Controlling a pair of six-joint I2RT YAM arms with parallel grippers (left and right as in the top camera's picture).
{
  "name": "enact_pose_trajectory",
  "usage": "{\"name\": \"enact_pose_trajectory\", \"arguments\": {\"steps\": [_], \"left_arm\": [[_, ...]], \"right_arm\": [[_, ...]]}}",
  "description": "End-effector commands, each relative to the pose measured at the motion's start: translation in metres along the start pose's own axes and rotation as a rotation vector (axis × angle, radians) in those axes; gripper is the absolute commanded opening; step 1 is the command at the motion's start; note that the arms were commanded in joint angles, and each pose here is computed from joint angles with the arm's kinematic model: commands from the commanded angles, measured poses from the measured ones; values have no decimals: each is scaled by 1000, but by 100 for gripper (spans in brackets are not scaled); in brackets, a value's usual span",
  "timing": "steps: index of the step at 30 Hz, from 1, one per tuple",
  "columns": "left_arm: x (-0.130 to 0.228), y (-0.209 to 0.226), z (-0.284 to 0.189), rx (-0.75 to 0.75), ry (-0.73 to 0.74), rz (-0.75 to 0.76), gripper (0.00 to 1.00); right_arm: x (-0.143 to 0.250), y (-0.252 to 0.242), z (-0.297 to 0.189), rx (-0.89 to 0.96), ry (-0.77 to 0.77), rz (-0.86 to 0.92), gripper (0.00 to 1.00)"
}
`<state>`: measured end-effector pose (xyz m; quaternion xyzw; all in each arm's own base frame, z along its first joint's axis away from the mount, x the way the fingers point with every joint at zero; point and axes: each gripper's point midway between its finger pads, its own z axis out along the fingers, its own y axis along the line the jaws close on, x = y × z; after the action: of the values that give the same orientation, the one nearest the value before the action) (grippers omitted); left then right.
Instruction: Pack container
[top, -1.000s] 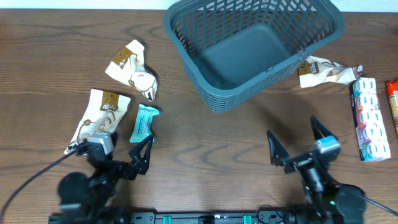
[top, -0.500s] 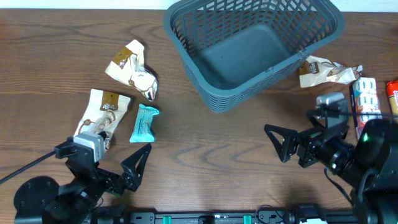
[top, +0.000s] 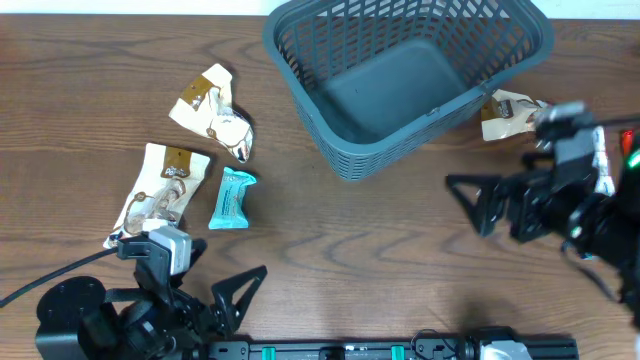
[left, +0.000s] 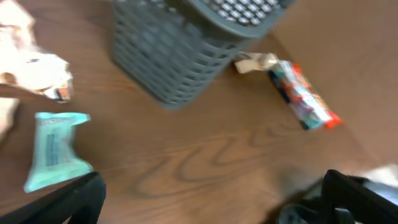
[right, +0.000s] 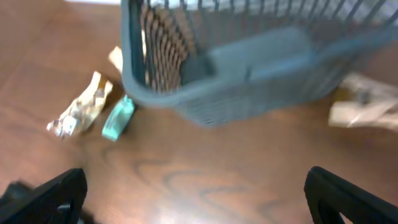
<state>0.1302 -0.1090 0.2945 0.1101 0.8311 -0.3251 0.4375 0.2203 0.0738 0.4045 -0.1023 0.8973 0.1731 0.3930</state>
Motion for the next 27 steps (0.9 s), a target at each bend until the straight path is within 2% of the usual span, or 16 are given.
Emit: {"name": "enact_pose_trajectory", "arguments": {"steps": [1,4,8,11,13,15,19,23,27], "left_arm": [[-1,-24,-3,130,7,7,99],[-1,-26,-4,143,6,10,99],[-4,-21,-2,114,-3,21,99],[-5,-6,-1,29,-9,102,99],[-10,2,2,-4,-11,104,99],[-12,6,10,7,23,75,99],[-17,5,30,58,184,13,99],[-38,-10,46,55,297,121,99],[-61,-50,66,23,346,379,99]], "right_arm": [[-35,-7,-6,60,-7,-98,99],[-54,-12,-3,68,23,-110,99],[-80,-13,9,22,-13,-100,99],[-82,-13,16,-5,0,-93,99],[-80,-14,17,-6,8,-88,99],[-80,-15,17,-4,8,-90,99],[-81,-21,12,15,-5,-94,99],[-86,-37,10,57,-22,-72,99],[-88,-47,12,39,-27,-86,99]]}}
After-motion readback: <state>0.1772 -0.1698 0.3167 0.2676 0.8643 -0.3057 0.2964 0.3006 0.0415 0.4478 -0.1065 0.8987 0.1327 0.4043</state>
